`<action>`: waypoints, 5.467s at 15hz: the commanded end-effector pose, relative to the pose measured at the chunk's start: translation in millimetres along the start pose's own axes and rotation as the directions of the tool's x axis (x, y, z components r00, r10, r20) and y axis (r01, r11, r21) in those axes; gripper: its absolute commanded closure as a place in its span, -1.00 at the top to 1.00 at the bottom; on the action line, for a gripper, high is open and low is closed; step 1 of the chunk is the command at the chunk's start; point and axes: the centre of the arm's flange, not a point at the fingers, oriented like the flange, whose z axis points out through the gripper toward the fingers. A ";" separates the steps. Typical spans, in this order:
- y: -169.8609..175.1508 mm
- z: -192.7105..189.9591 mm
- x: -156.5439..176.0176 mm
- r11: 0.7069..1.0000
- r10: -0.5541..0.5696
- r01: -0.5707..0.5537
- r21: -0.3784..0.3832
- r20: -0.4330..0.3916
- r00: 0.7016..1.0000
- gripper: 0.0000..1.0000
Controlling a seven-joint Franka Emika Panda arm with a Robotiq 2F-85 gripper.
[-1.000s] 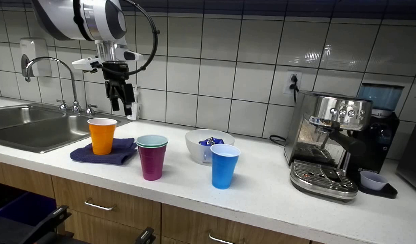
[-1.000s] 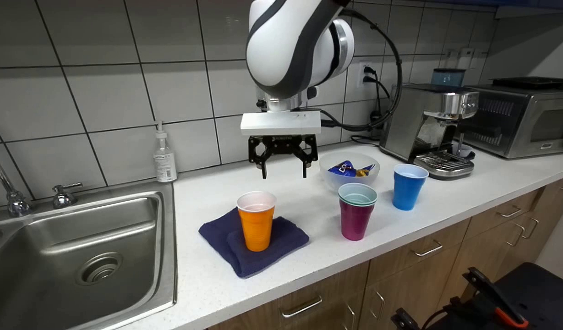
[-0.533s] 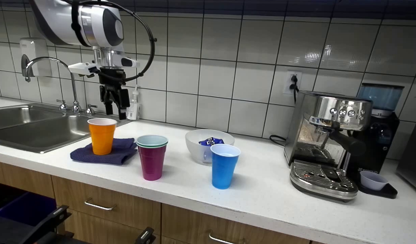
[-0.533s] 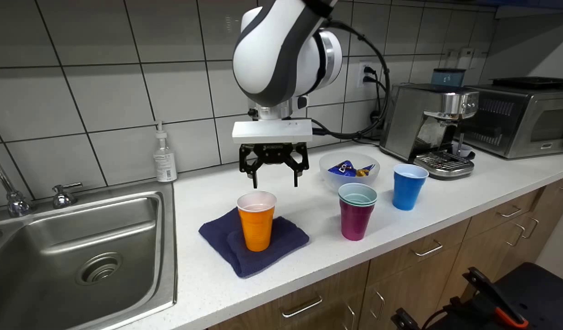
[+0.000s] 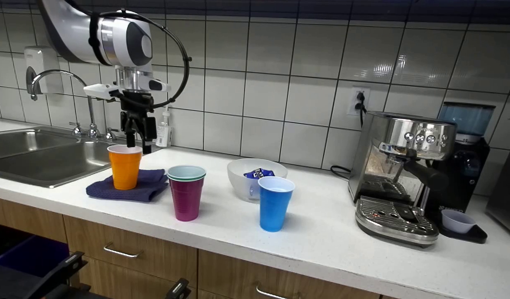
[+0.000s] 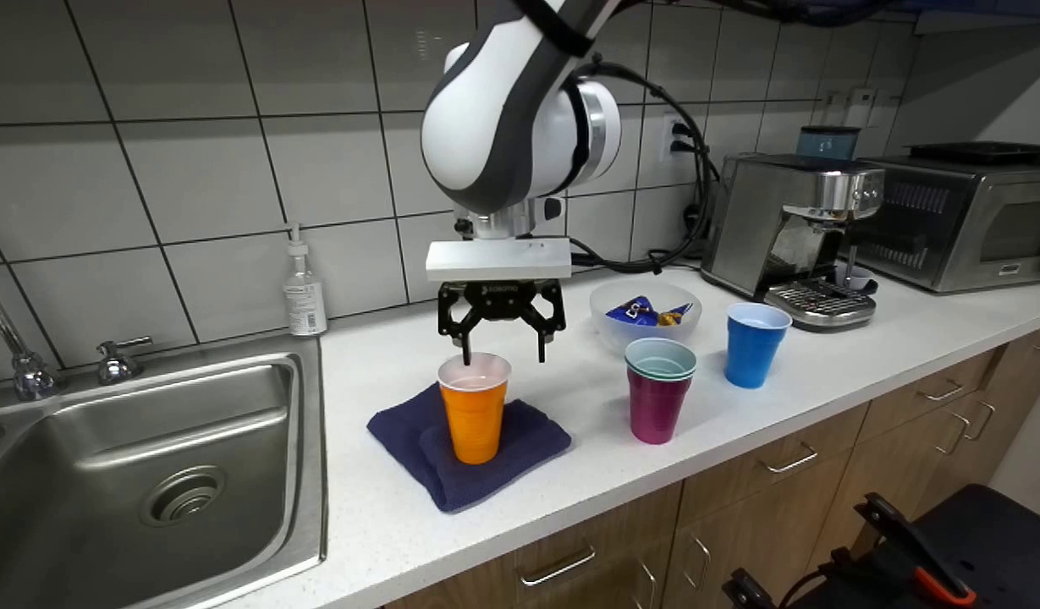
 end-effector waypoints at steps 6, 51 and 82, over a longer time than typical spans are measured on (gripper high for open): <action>-17.0 19.5 12.4 1.000 -0.009 0.008 0.019 0.053 0.999 1.00; 107.9 -98.2 -30.3 0.980 0.195 -0.184 0.075 -0.173 0.965 -0.99; 193.0 -88.4 -26.3 0.910 0.410 -0.413 0.024 -0.189 0.892 -0.99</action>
